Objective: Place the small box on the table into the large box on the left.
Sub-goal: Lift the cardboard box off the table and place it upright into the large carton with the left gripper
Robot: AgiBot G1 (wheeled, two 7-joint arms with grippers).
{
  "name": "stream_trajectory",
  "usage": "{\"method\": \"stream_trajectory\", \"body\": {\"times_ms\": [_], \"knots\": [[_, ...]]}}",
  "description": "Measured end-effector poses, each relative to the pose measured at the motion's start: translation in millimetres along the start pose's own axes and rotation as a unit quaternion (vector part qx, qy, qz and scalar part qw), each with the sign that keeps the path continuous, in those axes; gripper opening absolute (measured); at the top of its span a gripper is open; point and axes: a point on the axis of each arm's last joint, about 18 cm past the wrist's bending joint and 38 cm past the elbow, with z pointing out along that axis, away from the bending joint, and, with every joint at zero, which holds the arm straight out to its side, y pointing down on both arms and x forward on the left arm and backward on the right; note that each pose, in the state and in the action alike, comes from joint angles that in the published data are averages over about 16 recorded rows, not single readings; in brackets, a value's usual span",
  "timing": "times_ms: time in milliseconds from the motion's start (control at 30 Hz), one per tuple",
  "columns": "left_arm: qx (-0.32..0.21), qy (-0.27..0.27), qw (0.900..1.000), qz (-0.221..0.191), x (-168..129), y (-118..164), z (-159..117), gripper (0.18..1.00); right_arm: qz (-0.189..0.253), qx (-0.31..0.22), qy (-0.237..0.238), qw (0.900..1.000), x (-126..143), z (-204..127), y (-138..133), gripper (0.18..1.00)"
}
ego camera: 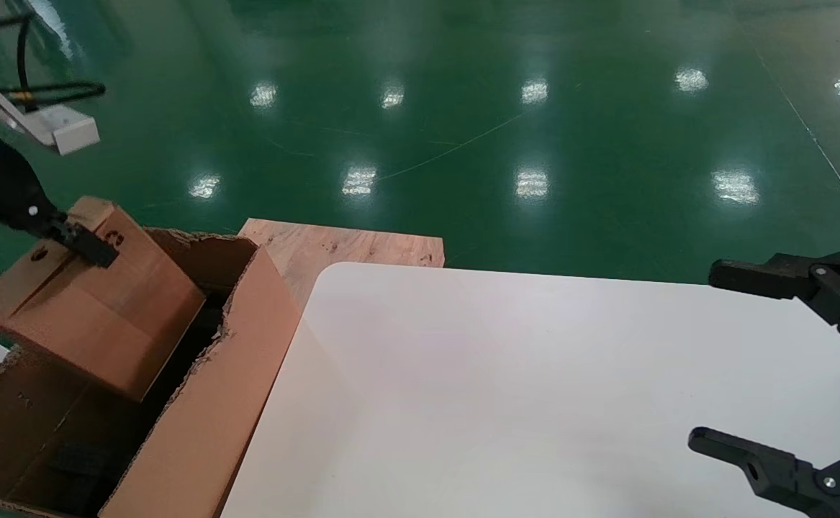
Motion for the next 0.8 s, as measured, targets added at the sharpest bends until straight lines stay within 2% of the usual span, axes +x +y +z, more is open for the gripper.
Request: {"method": "stream_trajectory", "body": {"times_ms": [433,800], "knots": [[-0.046,0.003,0.9989,0.01,16,4,67,0.278,0.0,0.0,0.0,1.0,0,0,0,1.001],[-0.061,-0.017,0.9977,0.025,6,13,90,0.274,0.0,0.0,0.0,1.0,0,0,0,1.001]]}}
